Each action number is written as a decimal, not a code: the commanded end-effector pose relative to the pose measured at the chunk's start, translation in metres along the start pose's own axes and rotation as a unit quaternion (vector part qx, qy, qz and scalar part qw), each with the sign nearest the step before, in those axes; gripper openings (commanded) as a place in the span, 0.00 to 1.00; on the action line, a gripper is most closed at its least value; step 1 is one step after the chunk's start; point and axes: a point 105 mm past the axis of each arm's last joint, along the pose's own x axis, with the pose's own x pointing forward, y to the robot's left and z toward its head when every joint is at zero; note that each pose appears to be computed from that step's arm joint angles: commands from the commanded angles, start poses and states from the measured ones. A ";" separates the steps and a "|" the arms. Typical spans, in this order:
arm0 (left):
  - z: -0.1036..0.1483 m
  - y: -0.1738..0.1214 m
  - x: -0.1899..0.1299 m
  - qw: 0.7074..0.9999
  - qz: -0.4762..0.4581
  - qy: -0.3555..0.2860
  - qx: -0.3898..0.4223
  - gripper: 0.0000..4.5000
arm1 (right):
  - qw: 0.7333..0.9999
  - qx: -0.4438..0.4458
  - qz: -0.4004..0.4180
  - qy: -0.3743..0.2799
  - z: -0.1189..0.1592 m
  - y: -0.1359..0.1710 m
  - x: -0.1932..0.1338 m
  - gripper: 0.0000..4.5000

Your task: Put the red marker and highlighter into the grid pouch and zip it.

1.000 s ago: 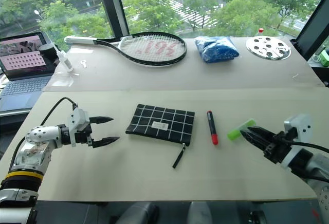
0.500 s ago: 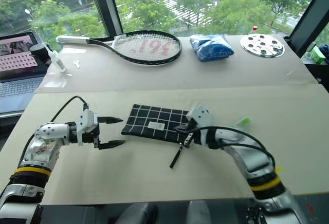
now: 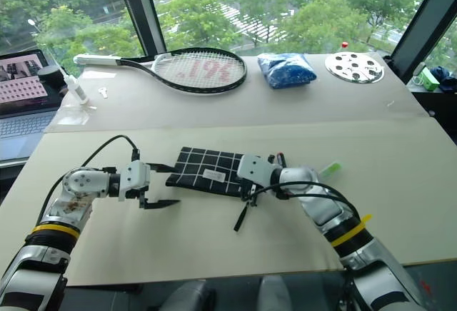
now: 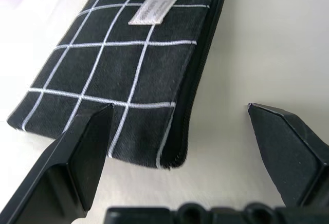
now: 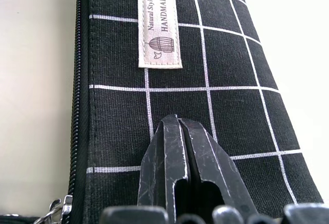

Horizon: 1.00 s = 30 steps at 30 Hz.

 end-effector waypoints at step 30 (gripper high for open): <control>0.001 0.017 -0.005 0.995 0.041 -0.049 -0.080 0.00 | 0.979 0.110 -0.128 -0.112 0.024 -0.052 -0.030 0.07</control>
